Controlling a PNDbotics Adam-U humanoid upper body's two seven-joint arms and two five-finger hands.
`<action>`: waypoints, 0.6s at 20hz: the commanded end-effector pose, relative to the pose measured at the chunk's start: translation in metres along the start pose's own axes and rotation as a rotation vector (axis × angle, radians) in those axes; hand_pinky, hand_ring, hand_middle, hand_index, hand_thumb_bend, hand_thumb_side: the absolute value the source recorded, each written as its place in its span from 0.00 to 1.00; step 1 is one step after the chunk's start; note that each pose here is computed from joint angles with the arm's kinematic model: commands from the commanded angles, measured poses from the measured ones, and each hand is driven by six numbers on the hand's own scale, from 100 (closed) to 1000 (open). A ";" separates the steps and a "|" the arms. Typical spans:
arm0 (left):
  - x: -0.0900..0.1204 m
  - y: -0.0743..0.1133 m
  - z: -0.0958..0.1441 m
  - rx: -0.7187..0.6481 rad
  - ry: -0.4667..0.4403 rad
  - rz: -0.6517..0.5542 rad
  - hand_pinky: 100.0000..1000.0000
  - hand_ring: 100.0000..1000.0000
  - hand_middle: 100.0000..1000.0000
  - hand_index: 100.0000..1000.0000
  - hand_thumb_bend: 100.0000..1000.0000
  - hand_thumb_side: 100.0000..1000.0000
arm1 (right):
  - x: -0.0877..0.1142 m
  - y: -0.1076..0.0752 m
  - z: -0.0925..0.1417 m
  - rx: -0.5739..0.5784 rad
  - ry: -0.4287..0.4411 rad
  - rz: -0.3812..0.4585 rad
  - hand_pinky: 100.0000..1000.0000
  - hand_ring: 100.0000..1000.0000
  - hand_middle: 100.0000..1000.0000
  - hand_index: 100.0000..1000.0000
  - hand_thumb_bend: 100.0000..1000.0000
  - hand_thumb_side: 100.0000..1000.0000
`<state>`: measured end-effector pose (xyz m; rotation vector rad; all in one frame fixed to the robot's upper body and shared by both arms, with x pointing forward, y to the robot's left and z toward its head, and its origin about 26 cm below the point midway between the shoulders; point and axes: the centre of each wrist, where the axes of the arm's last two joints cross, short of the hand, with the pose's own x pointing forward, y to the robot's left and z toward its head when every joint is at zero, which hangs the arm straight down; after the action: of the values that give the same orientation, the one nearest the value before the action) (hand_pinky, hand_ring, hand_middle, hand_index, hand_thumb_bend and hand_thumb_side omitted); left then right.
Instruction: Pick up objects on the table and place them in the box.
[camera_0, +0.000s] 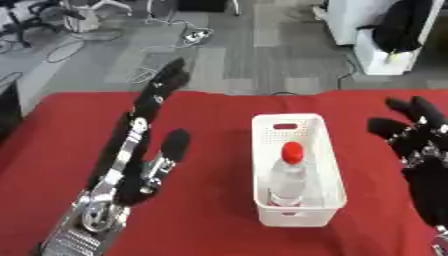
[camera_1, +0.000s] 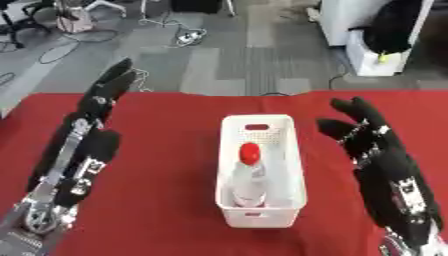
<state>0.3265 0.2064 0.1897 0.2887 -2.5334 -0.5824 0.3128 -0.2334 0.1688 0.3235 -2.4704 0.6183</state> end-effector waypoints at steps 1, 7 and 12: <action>0.006 0.002 0.003 0.071 -0.001 0.063 1.00 1.00 1.00 0.93 0.30 1.00 | 0.005 -0.005 -0.001 0.005 -0.014 0.023 0.87 0.84 0.92 1.00 0.21 0.92; 0.001 -0.017 0.019 0.133 0.062 0.203 1.00 1.00 1.00 0.93 0.30 1.00 | 0.006 -0.006 -0.002 0.000 -0.024 0.022 0.87 0.87 0.93 1.00 0.19 0.94; 0.000 -0.023 0.022 0.128 0.072 0.257 1.00 1.00 1.00 0.93 0.31 1.00 | 0.006 -0.006 -0.001 -0.002 -0.025 0.018 0.88 0.88 0.94 1.00 0.18 0.94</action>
<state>0.3177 0.1931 0.1580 0.0442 -2.4730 -0.3139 0.3129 -0.2356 0.1695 0.3165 -2.4803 0.6169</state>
